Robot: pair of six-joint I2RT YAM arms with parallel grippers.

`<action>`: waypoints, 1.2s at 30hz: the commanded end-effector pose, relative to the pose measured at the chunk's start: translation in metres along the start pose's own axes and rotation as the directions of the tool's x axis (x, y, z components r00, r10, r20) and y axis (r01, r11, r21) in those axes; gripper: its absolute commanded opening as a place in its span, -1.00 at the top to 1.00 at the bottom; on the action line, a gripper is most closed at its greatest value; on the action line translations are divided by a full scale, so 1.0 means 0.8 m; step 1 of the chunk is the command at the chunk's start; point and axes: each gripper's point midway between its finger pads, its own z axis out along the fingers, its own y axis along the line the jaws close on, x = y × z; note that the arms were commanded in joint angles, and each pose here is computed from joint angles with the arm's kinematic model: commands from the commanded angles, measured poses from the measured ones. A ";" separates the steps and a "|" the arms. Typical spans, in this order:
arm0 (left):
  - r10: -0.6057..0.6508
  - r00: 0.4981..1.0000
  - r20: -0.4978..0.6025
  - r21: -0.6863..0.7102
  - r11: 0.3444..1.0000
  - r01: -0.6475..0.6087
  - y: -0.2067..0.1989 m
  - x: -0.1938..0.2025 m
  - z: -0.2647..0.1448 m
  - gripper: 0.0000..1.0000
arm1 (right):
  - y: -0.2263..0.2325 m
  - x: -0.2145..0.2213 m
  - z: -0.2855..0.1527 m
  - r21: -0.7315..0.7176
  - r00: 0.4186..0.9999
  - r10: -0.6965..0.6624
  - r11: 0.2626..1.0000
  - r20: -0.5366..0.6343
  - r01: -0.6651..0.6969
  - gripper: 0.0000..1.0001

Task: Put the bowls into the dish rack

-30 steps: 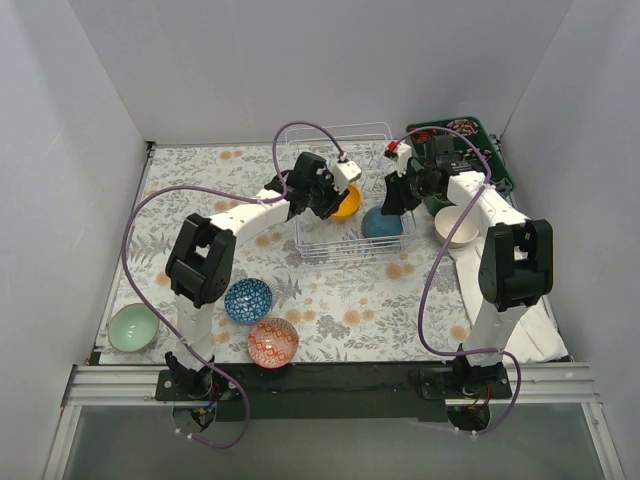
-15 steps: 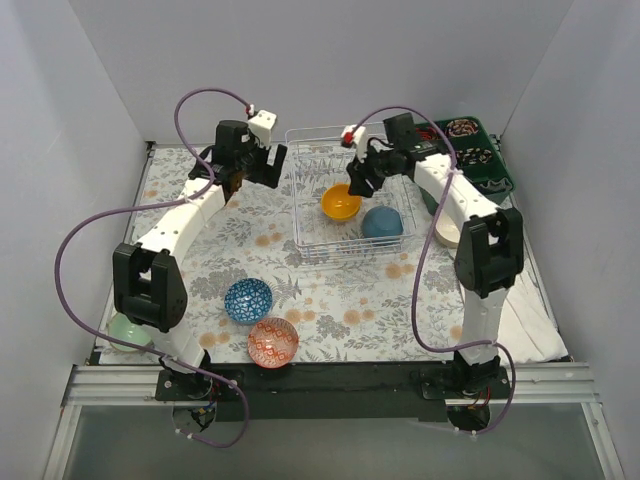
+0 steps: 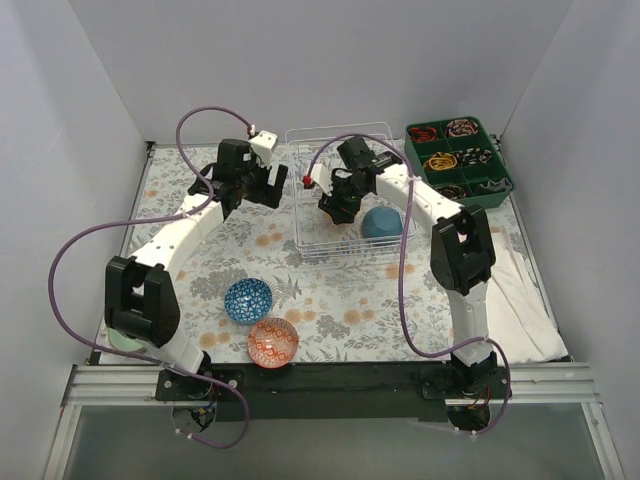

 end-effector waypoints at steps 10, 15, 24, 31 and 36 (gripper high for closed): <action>-0.007 0.995 0.104 0.010 1.000 0.006 -0.005 -0.023 -0.046 -0.76 | -0.028 0.015 0.027 0.116 0.985 -0.037 0.992 -0.169 0.057 0.13; -0.007 0.995 0.101 0.027 1.000 0.005 -0.008 -0.022 -0.044 -0.75 | -0.034 -0.001 0.001 0.158 0.988 -0.048 0.985 -0.148 0.072 0.63; -0.023 0.992 0.122 -0.001 1.000 0.023 0.000 -0.042 -0.028 -0.70 | -0.028 -0.051 -0.081 0.152 0.987 0.125 0.978 0.100 -0.140 0.97; -0.013 0.994 0.109 0.076 0.997 0.004 -0.017 -0.056 0.002 -0.59 | -0.008 -0.046 -0.130 -0.199 0.840 0.432 0.901 0.328 -0.385 0.97; 0.017 0.996 0.082 0.111 0.993 -0.026 -0.027 -0.055 0.021 -0.31 | 0.023 -0.059 -0.155 -0.532 0.709 0.574 0.782 0.410 -0.325 0.97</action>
